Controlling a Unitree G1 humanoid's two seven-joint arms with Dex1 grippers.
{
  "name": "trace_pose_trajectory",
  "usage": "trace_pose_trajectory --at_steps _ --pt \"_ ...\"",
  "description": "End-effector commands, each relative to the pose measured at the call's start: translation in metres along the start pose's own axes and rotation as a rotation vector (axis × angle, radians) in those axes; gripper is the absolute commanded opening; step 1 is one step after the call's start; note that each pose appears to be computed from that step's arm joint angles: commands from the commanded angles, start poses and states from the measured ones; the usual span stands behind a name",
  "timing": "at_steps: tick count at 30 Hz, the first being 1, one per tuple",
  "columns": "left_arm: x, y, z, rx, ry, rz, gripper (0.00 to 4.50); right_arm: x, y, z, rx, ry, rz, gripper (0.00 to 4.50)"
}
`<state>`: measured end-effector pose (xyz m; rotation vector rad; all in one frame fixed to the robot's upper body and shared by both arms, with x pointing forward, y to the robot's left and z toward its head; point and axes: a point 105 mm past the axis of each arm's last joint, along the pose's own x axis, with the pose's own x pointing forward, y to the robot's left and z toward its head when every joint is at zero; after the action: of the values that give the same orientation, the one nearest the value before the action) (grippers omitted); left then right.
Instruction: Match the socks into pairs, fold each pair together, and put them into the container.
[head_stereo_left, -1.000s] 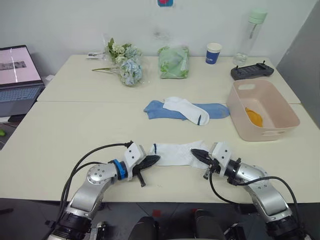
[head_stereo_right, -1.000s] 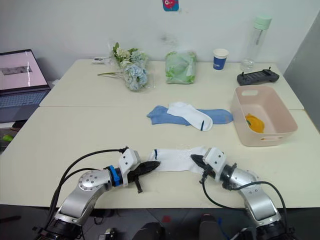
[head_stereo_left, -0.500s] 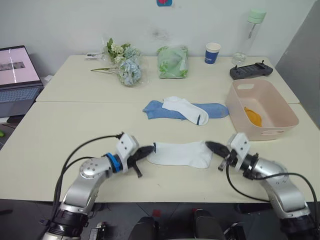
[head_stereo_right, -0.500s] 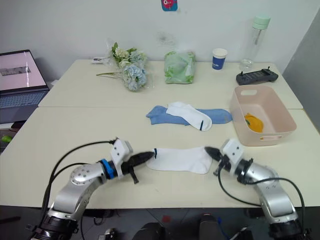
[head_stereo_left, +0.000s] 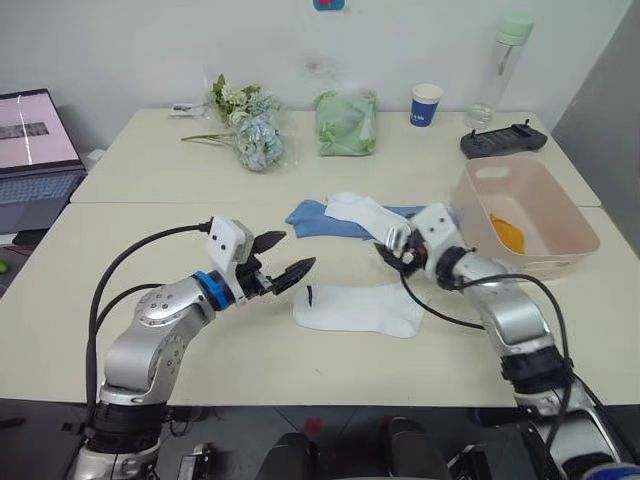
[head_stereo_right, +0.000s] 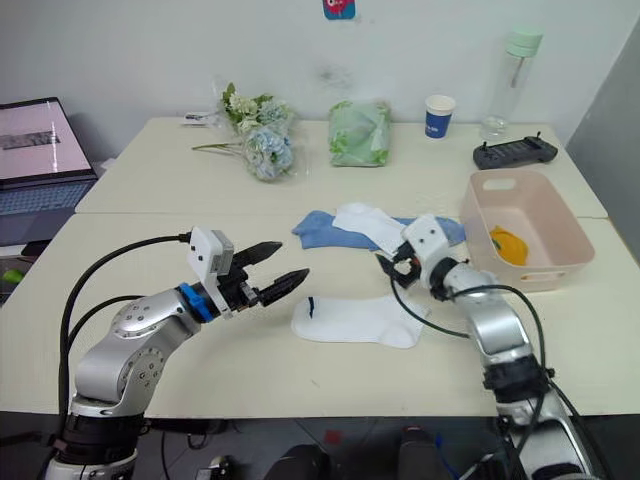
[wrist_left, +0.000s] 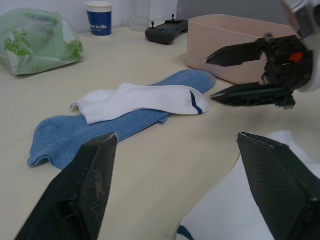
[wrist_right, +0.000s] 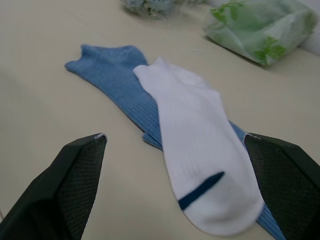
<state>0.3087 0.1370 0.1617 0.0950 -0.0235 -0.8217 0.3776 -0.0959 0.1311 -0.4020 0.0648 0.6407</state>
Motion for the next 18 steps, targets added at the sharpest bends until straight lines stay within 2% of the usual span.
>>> trace_pose_trajectory --at_steps 1,8,9,11,18 --pt "0.005 -0.006 0.019 0.074 -0.037 -0.02 4.46 0.011 -0.01 -0.001 -0.074 0.033 -0.033 4.5" --pt "0.01 -0.004 0.018 0.081 -0.036 -0.001 4.46 0.025 -0.024 -0.018 -0.117 0.124 -0.053 4.5" --pt "0.01 -0.005 0.017 0.081 -0.035 -0.002 4.49 0.026 -0.026 -0.019 -0.13 0.131 -0.062 4.32" --pt "0.011 -0.007 0.017 0.078 -0.039 -0.002 4.5 0.029 -0.028 -0.019 -0.147 0.13 -0.054 3.91" --pt "0.011 -0.005 0.018 0.08 -0.043 0.008 4.5 0.024 -0.035 -0.017 -0.142 0.102 -0.069 1.31"
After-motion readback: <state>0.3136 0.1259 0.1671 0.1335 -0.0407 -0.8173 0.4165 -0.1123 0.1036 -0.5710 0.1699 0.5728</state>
